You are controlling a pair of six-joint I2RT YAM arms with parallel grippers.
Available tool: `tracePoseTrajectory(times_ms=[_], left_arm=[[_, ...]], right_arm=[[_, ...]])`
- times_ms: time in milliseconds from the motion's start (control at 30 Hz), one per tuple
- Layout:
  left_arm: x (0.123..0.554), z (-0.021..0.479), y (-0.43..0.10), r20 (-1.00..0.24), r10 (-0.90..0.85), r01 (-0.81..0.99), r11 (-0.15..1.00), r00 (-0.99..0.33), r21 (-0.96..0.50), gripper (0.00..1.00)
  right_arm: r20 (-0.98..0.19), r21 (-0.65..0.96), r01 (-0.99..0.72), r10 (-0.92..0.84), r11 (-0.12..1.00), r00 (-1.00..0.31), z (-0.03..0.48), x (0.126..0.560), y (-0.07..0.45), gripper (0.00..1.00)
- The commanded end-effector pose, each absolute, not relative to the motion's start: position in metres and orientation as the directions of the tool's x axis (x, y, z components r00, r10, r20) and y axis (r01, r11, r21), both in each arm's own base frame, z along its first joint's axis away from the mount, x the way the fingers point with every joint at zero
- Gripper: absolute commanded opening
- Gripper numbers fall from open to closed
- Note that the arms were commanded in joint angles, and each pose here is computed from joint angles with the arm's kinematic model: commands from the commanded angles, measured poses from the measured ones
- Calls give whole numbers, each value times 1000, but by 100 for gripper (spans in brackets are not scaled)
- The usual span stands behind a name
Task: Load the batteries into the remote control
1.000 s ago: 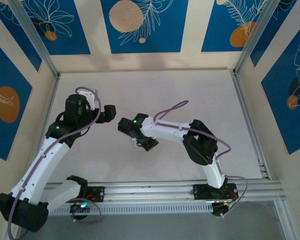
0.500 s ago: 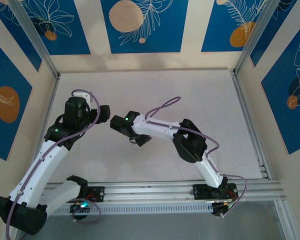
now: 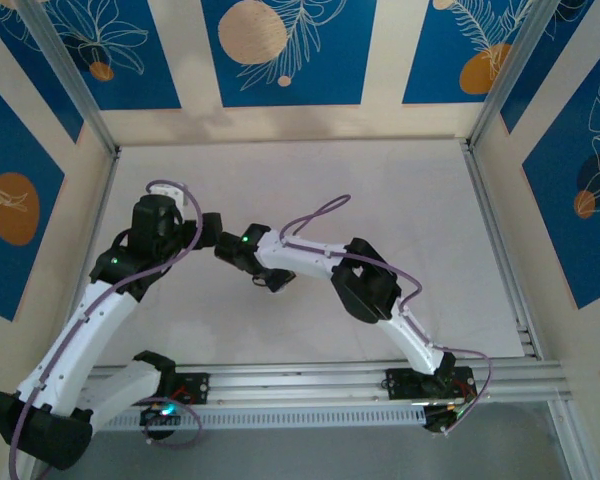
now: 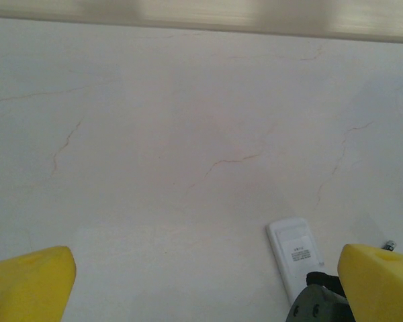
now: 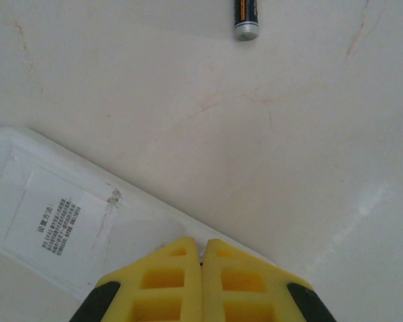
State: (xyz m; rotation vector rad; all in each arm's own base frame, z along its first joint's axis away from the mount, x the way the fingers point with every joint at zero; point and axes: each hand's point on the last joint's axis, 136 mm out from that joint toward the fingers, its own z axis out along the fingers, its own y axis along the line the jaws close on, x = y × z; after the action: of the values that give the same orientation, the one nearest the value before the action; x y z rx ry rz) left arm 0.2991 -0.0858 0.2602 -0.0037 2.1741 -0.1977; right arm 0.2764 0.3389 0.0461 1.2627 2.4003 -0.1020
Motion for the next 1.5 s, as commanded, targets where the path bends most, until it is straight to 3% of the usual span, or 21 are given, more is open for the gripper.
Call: tracePoseTrajectory(times_ms=[0, 467, 700, 933, 1033, 1100, 1233, 1267, 1333, 1400, 1467], left_arm=[[295, 265, -85, -826, -60, 79, 989, -561, -126, 100], [293, 265, -88, -828, -45, 90, 989, -559, -115, 100], [293, 266, -88, -829, -46, 90, 989, -557, -115, 100], [294, 266, -88, -832, -44, 92, 989, -554, -113, 100], [294, 265, -88, -836, -33, 98, 990, -548, -103, 100], [294, 264, -88, -840, -23, 106, 990, -543, -95, 100], [295, 265, -92, -851, 5, 145, 986, -525, -84, 100], [294, 265, -94, -853, 11, 160, 983, -522, -85, 100], [292, 267, -103, -859, 41, 230, 969, -511, -91, 100], [288, 267, -114, -862, 78, 305, 948, -501, -92, 100], [285, 268, -120, -864, 104, 353, 931, -493, -89, 100]], right_arm=[[-378, 270, 924, 912, 271, -157, 45, 284, 331, 5], [-394, 256, 929, 907, 266, -151, 40, 279, 332, 6], [-380, 269, 924, 911, 272, -157, 43, 277, 336, 23], [-360, 306, 911, 919, 278, -159, 62, 276, 330, 27], [-346, 326, 892, 918, 312, -195, 78, 272, 321, 29], [-356, 351, 847, 893, 400, -275, 93, 274, 313, 33], [-384, 392, 599, 715, 699, -584, 122, 297, 309, 39], [-405, 392, 470, 608, 790, -683, 130, 303, 314, 39], [-459, 408, 38, 241, 912, -855, 146, 315, 337, 36], [-452, 419, -265, -53, 869, -890, 150, 305, 345, 34], [-470, 344, -511, -327, 788, -820, 151, 287, 338, 32]])
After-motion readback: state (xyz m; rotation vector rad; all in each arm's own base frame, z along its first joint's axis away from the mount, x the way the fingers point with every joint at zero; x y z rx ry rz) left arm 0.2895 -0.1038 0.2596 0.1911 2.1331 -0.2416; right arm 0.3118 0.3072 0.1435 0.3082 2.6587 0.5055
